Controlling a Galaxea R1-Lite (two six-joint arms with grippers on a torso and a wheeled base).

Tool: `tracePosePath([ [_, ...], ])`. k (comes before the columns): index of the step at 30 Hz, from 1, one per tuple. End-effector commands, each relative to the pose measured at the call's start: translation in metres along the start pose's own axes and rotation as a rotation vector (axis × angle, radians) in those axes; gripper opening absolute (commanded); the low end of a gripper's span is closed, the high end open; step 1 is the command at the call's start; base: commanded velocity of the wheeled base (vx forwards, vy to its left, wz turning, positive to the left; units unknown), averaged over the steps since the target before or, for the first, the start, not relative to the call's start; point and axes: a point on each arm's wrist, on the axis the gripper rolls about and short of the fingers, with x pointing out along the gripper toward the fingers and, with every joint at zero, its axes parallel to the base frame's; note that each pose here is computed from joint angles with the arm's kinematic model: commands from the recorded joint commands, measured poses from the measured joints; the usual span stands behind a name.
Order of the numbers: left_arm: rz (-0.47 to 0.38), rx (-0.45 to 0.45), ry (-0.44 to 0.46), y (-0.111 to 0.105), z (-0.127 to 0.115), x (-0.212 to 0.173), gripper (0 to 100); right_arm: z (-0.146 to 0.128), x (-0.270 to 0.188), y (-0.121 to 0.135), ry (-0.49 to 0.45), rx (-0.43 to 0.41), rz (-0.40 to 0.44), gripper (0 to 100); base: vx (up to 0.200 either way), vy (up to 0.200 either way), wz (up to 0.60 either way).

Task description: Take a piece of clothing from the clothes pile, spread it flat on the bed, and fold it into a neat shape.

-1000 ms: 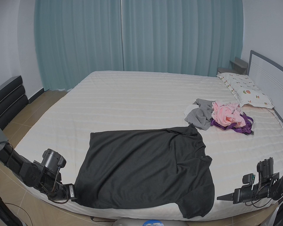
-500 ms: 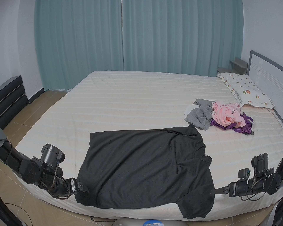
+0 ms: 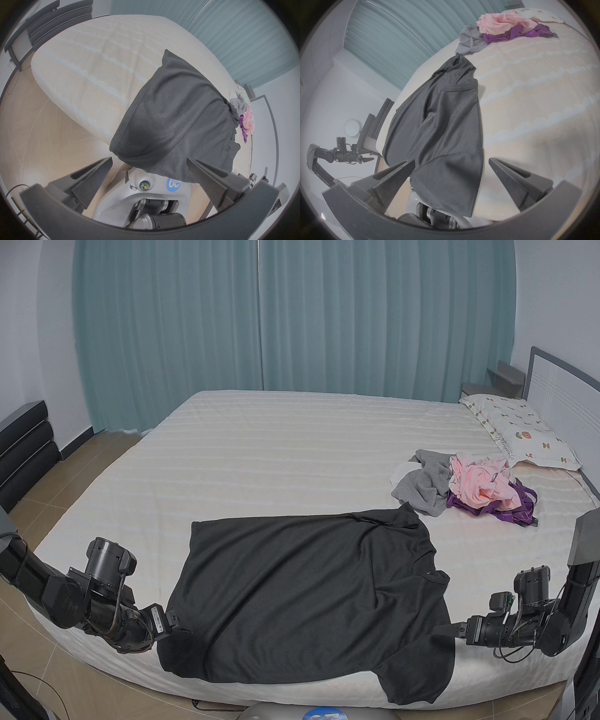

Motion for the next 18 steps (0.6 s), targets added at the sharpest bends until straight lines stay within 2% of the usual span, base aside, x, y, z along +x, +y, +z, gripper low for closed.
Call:
tracePosePath([
  [1, 0.008, -0.004, 0.008, 0.0, 0.001, 0.004, 100, -0.014, 0.014, -0.008, 0.071, 0.034, -0.037, 100, 0.0, 0.0, 0.0],
  [3, 0.008, -0.004, 0.008, 0.0, 0.001, 0.004, 100, -0.019, 0.019, -0.011, 0.062, 0.027, -0.055, 100, 0.0, 0.0, 0.0],
  [4, 0.008, -0.004, 0.008, 0.0, 0.001, 0.004, 100, -0.019, 0.019, -0.011, 0.058, 0.026, -0.055, 0, 0.0, 0.0, 0.0],
  [11, 0.013, -0.005, 0.012, 0.001, 0.0, 0.005, 100, -0.022, 0.002, -0.009, 0.011, 0.055, -0.077, 0, 0.0, 0.0, 0.0],
  [18, 0.018, -0.003, 0.016, 0.002, -0.002, 0.005, 100, -0.027, -0.007, -0.009, 0.02, 0.062, -0.09, 0, 0.0, 0.0, 0.0],
])
